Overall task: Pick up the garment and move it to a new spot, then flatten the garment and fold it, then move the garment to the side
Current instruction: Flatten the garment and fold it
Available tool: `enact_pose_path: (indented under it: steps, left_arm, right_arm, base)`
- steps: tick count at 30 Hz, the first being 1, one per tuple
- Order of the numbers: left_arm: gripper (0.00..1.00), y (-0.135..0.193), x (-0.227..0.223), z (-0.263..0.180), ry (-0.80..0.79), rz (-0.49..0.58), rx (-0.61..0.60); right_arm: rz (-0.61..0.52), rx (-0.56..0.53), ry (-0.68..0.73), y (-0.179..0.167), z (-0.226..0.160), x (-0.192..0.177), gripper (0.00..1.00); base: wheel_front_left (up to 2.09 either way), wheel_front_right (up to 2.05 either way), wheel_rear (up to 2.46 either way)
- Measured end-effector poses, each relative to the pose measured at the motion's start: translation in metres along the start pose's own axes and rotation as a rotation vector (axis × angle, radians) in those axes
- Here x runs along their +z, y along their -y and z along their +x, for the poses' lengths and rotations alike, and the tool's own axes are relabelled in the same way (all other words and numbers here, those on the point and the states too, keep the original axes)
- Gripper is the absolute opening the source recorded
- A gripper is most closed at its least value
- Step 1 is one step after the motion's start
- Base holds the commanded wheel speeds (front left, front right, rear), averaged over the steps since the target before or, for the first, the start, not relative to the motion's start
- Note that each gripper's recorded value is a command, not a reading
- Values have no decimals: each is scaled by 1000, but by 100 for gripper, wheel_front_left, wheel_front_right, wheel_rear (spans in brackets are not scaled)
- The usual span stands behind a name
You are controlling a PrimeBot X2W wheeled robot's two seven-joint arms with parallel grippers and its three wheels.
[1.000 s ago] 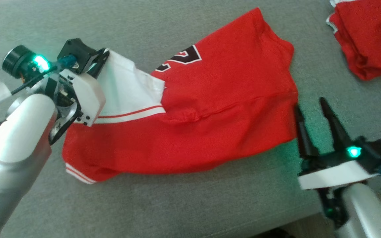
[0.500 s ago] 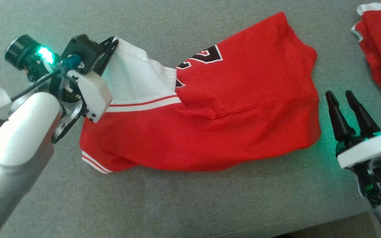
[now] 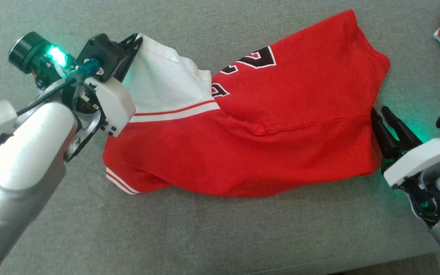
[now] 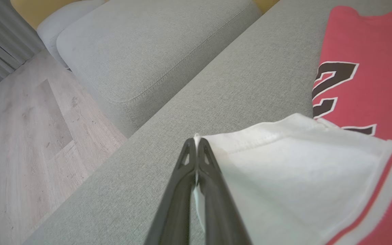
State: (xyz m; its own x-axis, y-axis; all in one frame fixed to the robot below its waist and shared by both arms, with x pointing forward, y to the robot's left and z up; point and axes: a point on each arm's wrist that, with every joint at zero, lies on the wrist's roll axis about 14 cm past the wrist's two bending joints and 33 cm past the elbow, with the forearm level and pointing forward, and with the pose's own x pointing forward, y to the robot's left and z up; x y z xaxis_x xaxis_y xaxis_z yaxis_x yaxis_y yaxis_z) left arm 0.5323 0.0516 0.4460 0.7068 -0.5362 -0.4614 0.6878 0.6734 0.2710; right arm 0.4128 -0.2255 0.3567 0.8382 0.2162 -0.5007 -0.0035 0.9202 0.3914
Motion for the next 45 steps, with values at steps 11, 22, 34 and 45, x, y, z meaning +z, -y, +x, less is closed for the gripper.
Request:
enact_pose_path:
  steps: [11, 22, 34, 45]
  left_arm:
    - [0, -3, 7, -5, 29, -4, 21]
    - [0, -7, 43, -19, 168, 5, 60]
    - [0, -16, 142, -85, 498, 117, 157]
    - [0, -35, 266, -190, 872, 346, 324]
  right_arm:
    - [-193, 56, -128, -4, -1, -15, 0]
    - [-223, 49, -6, -3, -11, 7, 0]
    - [-257, 25, 502, -1, -97, 175, 0]
    - [-463, 53, 860, -42, -196, 288, 0]
  base:
    - [0, 0, 0]
    - [0, 0, 0]
    - [0, 0, 0]
    - [0, 0, 0]
